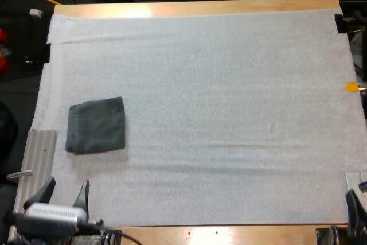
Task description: Pick towel from pile, fold and stack
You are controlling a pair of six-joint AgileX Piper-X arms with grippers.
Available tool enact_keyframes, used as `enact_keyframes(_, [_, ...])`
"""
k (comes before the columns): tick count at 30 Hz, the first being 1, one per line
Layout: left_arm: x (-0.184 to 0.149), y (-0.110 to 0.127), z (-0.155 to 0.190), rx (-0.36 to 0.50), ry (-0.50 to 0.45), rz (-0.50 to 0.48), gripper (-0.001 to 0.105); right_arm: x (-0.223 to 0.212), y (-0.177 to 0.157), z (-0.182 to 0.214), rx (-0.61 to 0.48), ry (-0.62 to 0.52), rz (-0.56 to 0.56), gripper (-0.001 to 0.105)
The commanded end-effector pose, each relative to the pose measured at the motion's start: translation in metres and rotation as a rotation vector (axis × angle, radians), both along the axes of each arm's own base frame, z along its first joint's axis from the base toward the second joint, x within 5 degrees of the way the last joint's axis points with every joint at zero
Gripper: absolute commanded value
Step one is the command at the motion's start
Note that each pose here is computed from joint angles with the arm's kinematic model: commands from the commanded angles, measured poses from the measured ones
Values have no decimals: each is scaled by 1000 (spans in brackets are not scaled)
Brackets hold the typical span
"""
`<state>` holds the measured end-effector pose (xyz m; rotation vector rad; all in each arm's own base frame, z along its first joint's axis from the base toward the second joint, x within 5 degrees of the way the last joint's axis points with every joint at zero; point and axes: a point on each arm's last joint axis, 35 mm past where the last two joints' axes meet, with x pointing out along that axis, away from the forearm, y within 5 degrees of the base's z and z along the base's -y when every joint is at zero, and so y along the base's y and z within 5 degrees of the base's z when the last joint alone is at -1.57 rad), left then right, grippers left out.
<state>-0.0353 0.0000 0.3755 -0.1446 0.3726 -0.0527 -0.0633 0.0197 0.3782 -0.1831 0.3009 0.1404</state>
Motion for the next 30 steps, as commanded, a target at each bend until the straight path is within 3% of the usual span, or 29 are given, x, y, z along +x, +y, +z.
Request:
enact_keyframes(1, [-6,1,-6,0,1,4,58,-3,1,-1,-8,2,10,65])
enact_keyframes(3, [-14,1,-14,3,9,3,58,-4,1,-2,-7,7,10,65])
enact_keyframes(12, [-14,1,-43,31,231,-7,58,-8,2,-2,-7,24,10,65])
enact_keyframes(14, [-13,1,-44,32,240,-7,58,-8,2,-2,-7,23,10,65])
enact_keyframes(20, [-10,1,-40,33,195,-6,58,-6,1,0,-10,3,10,65])
enact_keyframes(30, [13,0,-30,24,-2,-7,58,21,-3,-4,-23,-74,4,65])
